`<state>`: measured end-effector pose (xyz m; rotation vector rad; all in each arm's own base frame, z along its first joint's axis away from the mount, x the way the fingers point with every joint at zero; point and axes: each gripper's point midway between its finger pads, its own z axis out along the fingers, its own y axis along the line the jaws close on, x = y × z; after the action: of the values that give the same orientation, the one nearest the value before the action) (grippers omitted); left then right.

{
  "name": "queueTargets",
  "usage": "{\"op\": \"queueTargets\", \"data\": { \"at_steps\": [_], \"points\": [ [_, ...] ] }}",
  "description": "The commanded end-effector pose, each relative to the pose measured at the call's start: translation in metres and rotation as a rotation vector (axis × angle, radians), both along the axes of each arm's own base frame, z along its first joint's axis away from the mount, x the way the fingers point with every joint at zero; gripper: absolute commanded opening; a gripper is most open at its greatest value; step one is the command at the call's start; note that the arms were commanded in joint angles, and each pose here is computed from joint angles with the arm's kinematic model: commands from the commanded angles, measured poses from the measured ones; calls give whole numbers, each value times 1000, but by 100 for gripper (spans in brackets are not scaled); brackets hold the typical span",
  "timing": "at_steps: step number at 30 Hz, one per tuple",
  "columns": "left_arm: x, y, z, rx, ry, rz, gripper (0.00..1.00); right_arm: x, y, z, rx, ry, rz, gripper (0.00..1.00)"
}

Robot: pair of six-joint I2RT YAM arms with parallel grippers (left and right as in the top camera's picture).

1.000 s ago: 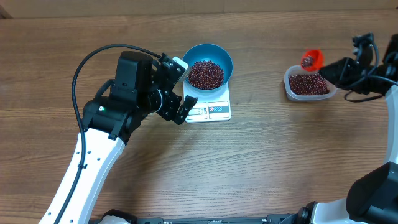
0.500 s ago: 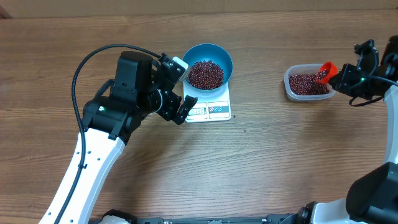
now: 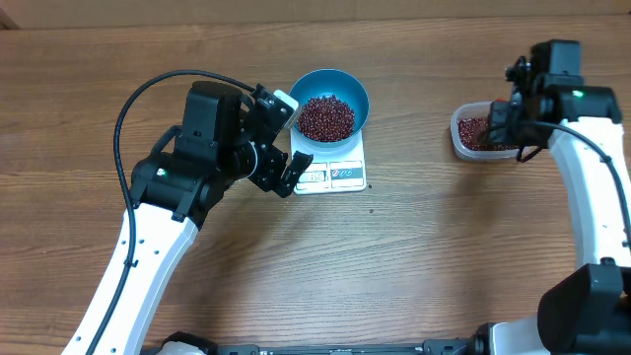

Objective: Scoop item into bowl and weigh 150g on scale
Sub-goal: 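Carry the scoop back to the tub and dump leftover beans, then release the red scoop into the tub with the right gripper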

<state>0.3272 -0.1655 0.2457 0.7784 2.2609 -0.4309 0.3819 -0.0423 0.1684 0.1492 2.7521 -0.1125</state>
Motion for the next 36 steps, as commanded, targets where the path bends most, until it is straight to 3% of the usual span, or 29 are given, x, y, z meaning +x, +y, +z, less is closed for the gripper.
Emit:
{"op": "queueTargets", "data": {
  "at_steps": [1,19,29,36],
  "points": [
    [-1,-2,10,-6,-32,-25,100,2,-11,9,-135,-11,-50,4],
    [-1,-2,10,-6,-32,-25,100,-2,-18,8,-287,24,-74,4],
    [-1,-2,10,-6,-32,-25,100,-1,-9,7,-282,22,-51,4],
    [-1,-2,10,-6,-32,-25,100,16,21,-5,40,-33,-65,4]
  ]
}}
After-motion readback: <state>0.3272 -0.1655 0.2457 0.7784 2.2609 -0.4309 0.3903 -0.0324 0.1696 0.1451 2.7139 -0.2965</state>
